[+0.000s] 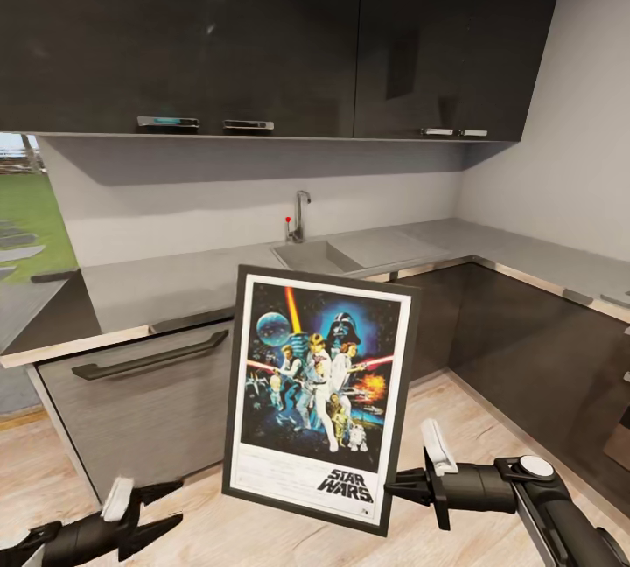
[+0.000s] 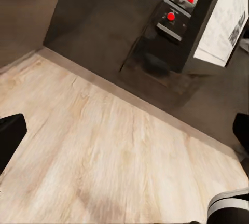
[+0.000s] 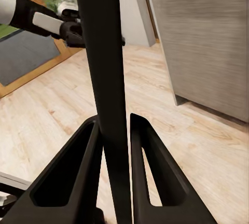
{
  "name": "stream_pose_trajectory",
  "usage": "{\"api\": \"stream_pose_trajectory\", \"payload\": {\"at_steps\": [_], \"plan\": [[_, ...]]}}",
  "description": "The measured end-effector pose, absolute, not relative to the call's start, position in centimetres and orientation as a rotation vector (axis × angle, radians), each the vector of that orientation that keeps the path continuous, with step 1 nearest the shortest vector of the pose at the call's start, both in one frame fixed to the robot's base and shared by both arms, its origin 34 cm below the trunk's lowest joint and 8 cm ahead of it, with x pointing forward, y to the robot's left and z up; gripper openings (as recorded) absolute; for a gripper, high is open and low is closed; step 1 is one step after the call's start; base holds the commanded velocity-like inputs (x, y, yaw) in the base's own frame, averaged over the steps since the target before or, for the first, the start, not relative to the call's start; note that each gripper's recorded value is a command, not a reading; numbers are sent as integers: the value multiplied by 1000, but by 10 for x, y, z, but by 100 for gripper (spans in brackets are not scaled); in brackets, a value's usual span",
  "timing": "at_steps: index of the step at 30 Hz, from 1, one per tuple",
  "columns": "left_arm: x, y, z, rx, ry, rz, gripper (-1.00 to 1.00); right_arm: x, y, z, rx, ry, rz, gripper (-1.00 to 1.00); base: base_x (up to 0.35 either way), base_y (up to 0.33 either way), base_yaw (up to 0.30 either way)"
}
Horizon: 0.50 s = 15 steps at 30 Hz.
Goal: Pick up the poster from the kitchen countertop and hang it on one of the wall nails in the kitchen.
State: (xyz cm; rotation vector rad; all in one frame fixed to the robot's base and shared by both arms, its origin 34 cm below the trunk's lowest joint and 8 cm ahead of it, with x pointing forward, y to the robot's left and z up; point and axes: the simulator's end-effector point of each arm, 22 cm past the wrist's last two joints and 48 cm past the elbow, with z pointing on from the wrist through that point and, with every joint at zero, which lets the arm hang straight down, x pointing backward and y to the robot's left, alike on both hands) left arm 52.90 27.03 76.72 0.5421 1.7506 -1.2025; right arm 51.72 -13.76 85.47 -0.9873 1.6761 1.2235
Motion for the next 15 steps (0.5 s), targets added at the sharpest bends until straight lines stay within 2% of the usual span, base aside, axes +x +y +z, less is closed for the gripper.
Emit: {"api": "stream_pose_trajectory", "payload": {"at_steps": [10, 15], "plan": [[491, 264, 697, 273, 1863, -1119, 100, 518, -138, 856, -989, 1672, 1218, -100, 0, 0, 0], [503, 273, 663, 17, 1901, -924, 100, 519, -140, 857, -989, 1673, 1213, -100, 0, 0, 0]]}}
